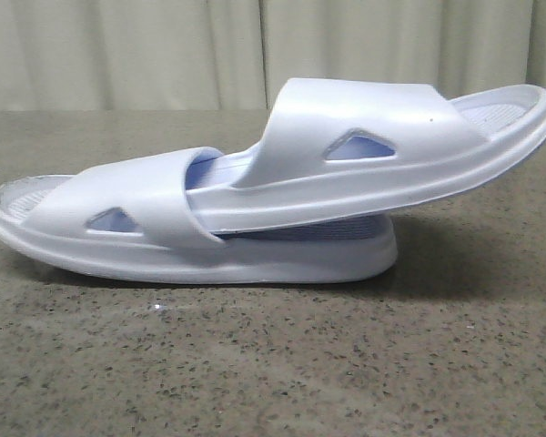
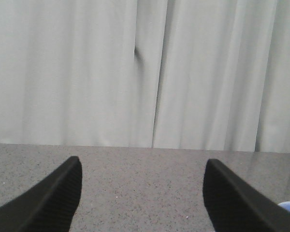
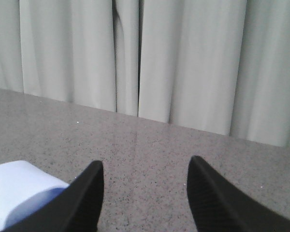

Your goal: Insert blue slippers together front up

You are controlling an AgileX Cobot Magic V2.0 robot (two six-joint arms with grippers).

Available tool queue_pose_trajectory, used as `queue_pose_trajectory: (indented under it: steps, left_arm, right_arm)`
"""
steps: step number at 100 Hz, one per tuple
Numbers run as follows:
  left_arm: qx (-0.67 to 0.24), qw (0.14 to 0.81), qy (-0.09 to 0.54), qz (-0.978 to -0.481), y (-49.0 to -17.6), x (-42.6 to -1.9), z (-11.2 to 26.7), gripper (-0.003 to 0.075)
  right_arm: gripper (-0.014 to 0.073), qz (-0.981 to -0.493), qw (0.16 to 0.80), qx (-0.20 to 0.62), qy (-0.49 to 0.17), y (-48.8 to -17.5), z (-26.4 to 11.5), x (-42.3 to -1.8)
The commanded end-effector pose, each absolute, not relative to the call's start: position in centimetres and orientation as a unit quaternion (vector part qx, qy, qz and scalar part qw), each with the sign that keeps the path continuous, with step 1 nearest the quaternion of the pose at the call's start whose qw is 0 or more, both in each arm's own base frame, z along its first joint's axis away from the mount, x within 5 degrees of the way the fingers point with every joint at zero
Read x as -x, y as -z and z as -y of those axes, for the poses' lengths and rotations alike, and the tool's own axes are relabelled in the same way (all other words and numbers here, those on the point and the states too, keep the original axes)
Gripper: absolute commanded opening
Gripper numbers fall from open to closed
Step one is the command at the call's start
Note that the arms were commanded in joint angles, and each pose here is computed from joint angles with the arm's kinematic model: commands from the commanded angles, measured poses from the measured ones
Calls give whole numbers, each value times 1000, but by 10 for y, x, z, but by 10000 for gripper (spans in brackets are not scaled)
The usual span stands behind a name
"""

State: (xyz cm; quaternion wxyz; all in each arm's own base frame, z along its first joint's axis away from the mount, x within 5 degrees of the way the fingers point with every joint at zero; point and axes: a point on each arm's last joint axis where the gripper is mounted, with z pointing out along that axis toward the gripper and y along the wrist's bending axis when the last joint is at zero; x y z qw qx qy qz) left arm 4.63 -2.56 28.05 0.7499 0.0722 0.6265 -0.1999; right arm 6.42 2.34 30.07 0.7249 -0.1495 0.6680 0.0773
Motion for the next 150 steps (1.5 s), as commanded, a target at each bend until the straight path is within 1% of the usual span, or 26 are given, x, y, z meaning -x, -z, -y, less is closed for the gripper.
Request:
queue_pose_trajectory:
  steps: [1,14,24,43,49,54,61,76,81,86,150]
  left_arm:
    - [-74,748,204,-628,-279,-46,26,466]
    - [-64,737,196,-644,-265,-50,25,466]
    - [-61,732,192,-651,-259,-52,25,466]
    - [-57,732,189,-652,-258,-52,24,465]
    - [-54,733,186,-653,-258,-53,23,452]
    - [-52,733,185,-653,-258,-53,23,421]
    - [-52,733,185,-653,-258,-53,23,353]
    - [-52,733,185,-653,-258,-53,23,150]
    - [-52,733,185,-653,-258,-53,23,83]
    - [-52,733,185,-653,-258,-53,23,20]
    - [-50,732,191,-652,-258,-53,23,16]
  right_arm:
    - [334,-647,749,134,-56,-303,-19,-65]
    - [334,-648,750,123,-47,-291,-17,-68]
    - [333,-623,775,99,-31,-294,-13,-69]
    - [327,-579,812,64,-10,-305,-6,-67]
    - [299,-575,816,60,-8,-306,-5,-67]
    - [250,-575,816,60,-8,-306,-5,-67]
    - [157,-575,816,60,-8,-306,-5,-67]
    - [-57,-575,816,60,-8,-306,-5,-67]
    - [-106,-575,816,60,-8,-306,-5,-67]
    - [-107,-575,816,60,-8,-306,-5,-67]
    - [-107,-577,814,61,-10,-305,-5,-67]
